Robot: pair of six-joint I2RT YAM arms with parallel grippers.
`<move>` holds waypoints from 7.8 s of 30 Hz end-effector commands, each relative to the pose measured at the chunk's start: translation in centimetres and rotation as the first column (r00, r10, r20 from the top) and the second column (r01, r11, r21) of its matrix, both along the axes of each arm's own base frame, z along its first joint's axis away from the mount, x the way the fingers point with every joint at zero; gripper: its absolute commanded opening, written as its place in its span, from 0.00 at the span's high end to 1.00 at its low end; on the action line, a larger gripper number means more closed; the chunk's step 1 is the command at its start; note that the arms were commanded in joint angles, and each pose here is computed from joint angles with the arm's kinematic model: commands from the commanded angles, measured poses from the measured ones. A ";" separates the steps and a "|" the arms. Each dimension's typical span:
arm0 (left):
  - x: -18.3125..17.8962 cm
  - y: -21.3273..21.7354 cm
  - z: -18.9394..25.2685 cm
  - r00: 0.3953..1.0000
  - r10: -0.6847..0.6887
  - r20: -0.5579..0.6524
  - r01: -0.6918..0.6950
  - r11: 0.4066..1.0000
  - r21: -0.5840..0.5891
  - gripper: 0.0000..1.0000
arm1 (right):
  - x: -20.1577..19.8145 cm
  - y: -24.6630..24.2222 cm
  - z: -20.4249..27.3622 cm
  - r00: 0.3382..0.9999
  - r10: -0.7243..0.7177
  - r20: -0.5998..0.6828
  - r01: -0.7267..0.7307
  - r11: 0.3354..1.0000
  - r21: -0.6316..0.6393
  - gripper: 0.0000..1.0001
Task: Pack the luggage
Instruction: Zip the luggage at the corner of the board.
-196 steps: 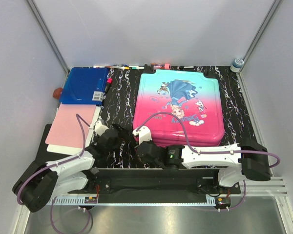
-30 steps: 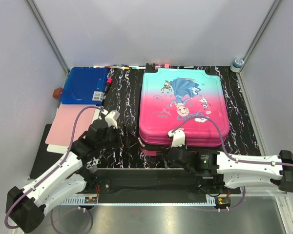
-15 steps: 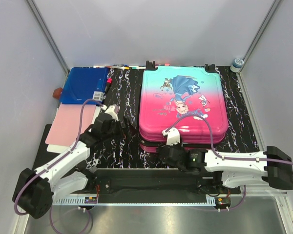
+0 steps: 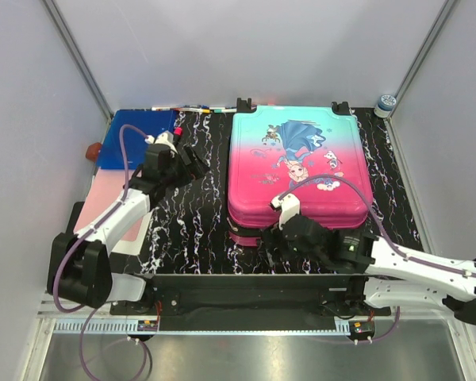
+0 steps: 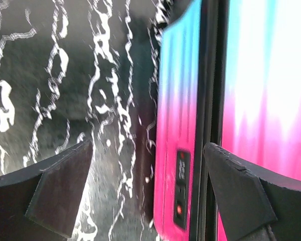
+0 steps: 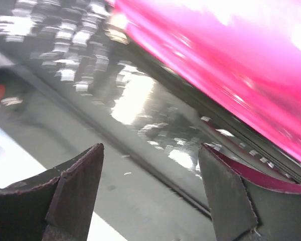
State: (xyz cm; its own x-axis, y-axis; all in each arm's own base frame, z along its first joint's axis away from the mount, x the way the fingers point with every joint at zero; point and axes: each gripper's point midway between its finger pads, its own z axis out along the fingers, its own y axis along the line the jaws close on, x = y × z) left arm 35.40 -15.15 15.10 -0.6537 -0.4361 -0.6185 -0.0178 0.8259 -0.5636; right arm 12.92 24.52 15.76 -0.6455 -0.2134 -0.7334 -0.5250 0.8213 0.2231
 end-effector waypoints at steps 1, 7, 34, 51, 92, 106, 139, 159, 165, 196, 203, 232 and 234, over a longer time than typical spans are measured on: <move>2.6 0.2 2.0 0.999 0.016 0.049 -0.017 1.000 0.022 0.01 | -1.2 1.7 7.1 0.983 0.174 0.063 -0.179 0.980 0.089 0.16; 3.7 1.7 3.3 0.989 0.115 0.094 -0.120 0.992 0.048 0.01 | 9.2 -1.8 15.6 0.890 -0.254 0.378 0.247 0.967 0.069 0.00; 6.2 -2.7 -5.7 0.989 -0.115 -0.090 0.130 0.975 0.180 0.01 | 28.7 -32.7 -3.2 0.400 -0.842 -0.362 0.915 0.387 0.112 0.00; -2.7 -7.2 -7.9 0.970 -0.224 -0.100 0.236 0.962 0.136 0.01 | 35.9 -11.1 -5.7 0.886 -0.341 -0.312 0.409 0.894 0.182 0.00; -2.8 -2.3 1.7 0.981 -0.115 0.154 0.109 0.993 0.047 0.01 | 14.7 -28.9 9.8 0.293 -0.955 -0.047 0.936 0.277 0.216 0.00; 15.8 4.4 -2.2 0.995 0.101 0.010 -0.101 0.994 0.045 0.01 | 9.3 -32.2 6.5 0.049 -0.994 -0.096 0.980 0.029 0.199 0.00; 11.1 -12.9 -1.7 0.906 -0.301 0.299 0.403 0.831 -0.384 0.01 | 18.4 -28.0 -5.6 0.314 -0.890 -0.330 0.949 0.290 0.120 0.04; 0.1 -15.7 1.9 0.847 -0.305 0.435 0.506 0.713 -0.485 0.01 | 27.9 -15.1 -7.1 0.741 -0.540 -0.401 0.651 0.725 0.227 0.19; -1.6 -16.8 3.2 0.826 -0.355 0.439 0.540 0.721 -0.434 0.01 | 27.5 -13.6 -3.7 0.791 -0.479 -0.379 0.597 0.739 0.312 0.20; -4.9 -18.9 7.3 0.772 -0.422 0.475 0.598 0.736 -0.317 0.01 | 16.7 -22.3 1.4 0.643 -0.738 -0.206 0.757 0.573 0.313 0.12; -5.2 -18.3 7.4 0.775 -0.431 0.462 0.589 0.757 -0.283 0.01 | 14.6 -23.7 1.0 0.581 -0.799 -0.156 0.801 0.527 0.284 0.12; -6.1 -16.8 10.3 0.563 -0.634 0.530 0.603 0.754 0.261 0.01 | 15.8 -24.4 9.1 0.588 -0.808 -0.025 0.760 0.542 0.359 0.05; -6.5 -17.6 10.5 0.536 -0.652 0.536 0.621 0.735 0.273 0.01 | 15.8 -24.4 9.0 0.589 -0.808 -0.025 0.760 0.543 0.357 0.05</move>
State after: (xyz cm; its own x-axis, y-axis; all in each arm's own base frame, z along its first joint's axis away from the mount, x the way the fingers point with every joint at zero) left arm 29.86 -30.80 23.23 -0.3850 -0.0714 -0.9202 0.7235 0.5956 -0.3490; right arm 28.55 0.27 23.91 -0.3493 0.5935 -0.7250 0.2663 0.8048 0.5305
